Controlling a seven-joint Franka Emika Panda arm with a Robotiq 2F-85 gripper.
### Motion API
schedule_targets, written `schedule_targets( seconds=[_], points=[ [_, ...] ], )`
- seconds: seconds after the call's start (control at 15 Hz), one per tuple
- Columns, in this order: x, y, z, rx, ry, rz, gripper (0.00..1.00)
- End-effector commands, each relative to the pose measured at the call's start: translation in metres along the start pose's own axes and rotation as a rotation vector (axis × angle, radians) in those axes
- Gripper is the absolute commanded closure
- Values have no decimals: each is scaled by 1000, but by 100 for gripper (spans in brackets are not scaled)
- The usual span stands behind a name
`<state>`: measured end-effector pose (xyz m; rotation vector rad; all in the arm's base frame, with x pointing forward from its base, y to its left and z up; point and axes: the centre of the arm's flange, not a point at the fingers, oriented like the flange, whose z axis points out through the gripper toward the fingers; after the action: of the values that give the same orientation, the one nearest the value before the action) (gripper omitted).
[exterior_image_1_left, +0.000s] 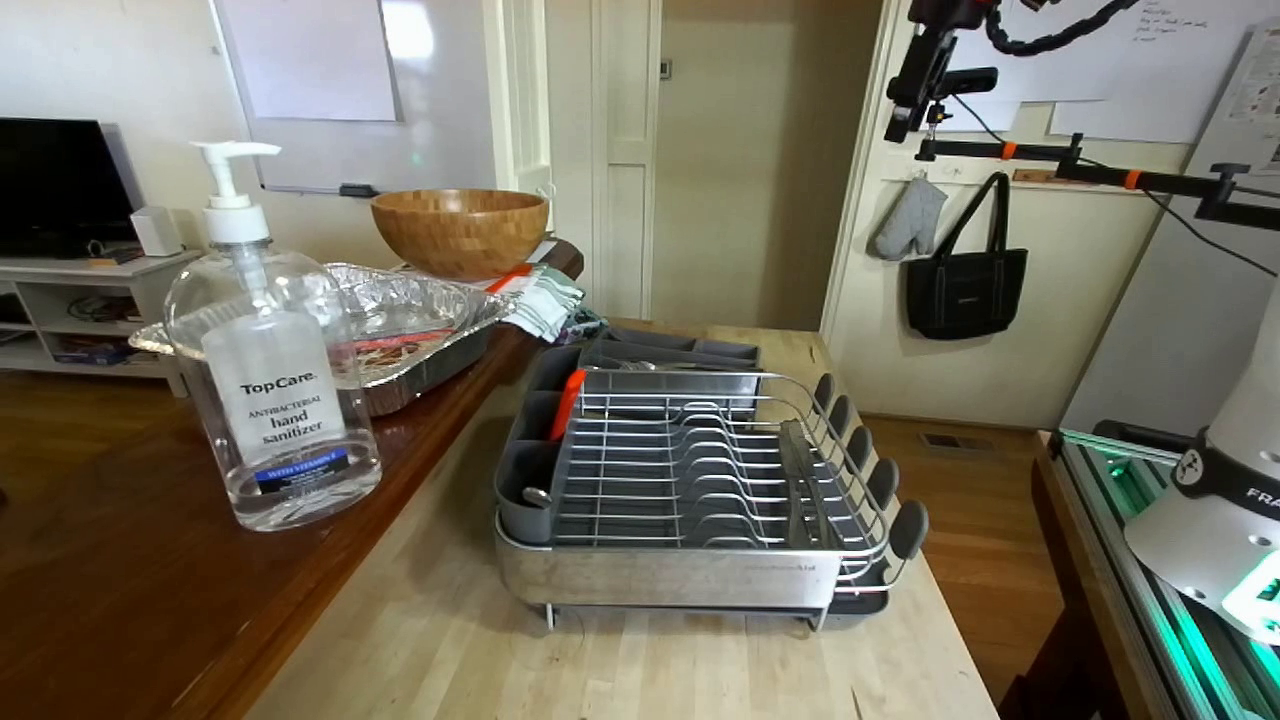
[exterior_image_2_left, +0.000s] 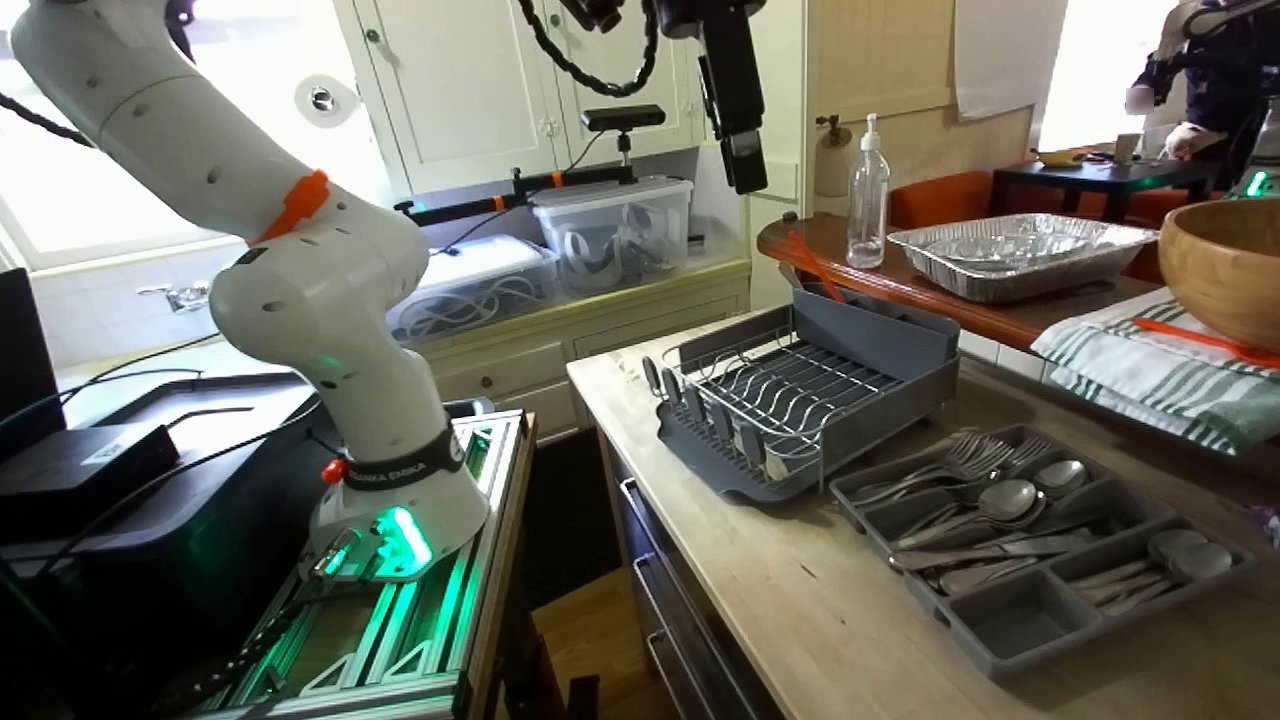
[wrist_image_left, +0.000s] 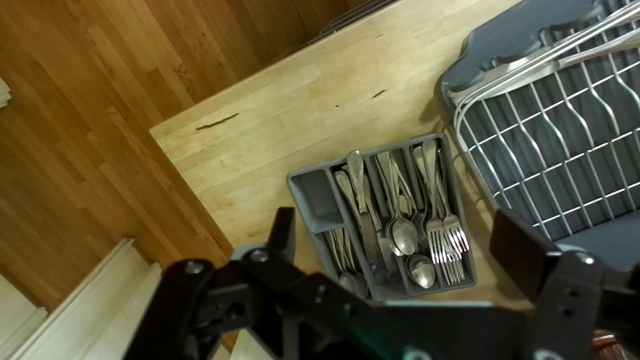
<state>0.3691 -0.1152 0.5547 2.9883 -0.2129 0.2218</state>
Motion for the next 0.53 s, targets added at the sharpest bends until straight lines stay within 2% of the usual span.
schedule_targets(
  seconds=[0.0,0.13,0.2,0.33,0.47],
  points=[
    [21,-52,22,-24,-38,57,0],
    [23,-75,27,-2,-50,-10,0],
    [15,-59,20,-26,-47,2,0],
    [18,-74,25,-23,-58,-23,0],
    [19,-75,26,-22,-59,-24,0]
  ],
)
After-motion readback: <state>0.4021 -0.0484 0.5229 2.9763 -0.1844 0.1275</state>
